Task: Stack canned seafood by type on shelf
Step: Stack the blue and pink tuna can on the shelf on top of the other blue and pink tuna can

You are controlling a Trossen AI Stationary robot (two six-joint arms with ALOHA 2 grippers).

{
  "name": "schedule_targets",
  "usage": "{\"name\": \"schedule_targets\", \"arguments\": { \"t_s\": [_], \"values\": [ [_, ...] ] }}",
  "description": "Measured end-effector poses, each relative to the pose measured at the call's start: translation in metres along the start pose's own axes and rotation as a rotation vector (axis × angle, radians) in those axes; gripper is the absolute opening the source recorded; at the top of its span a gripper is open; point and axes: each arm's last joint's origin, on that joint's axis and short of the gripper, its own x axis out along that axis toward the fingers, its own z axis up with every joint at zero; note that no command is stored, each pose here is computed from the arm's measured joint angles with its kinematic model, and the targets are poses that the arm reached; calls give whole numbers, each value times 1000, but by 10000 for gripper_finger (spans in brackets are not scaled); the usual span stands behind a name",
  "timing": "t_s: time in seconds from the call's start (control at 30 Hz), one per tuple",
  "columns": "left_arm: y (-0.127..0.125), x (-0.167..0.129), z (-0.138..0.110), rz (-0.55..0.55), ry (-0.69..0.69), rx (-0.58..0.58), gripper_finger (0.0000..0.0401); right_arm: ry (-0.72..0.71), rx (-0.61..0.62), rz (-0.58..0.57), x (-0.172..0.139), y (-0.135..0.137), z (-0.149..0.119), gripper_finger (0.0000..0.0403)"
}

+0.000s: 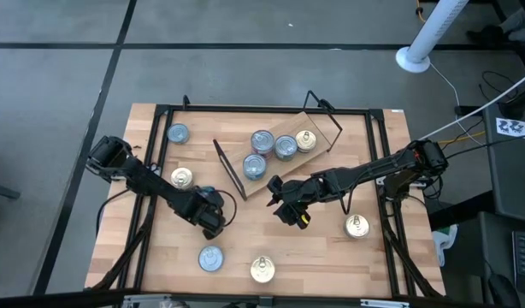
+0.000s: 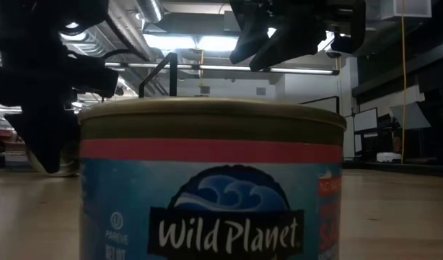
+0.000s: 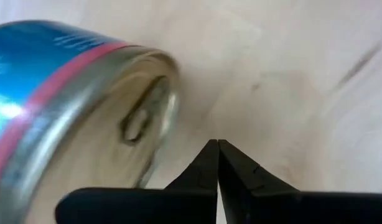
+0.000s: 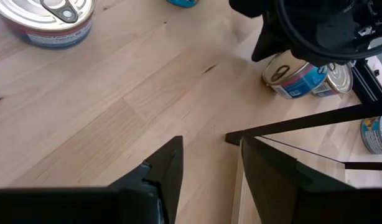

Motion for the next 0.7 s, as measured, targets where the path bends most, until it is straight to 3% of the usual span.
{"name": "schedule_targets", "arguments": {
  "t_s": [0.17,0.53,0.7],
  "values": [
    [-6,-1,1,-96,42,46,38,0,0,0,0,0,0,163],
    [-22,-15,7,-307,153,110,196,0,0,0,0,0,0,163],
    [-25,-20,13,-350,160,132,230,0,0,0,0,0,0,163]
  ]
}}
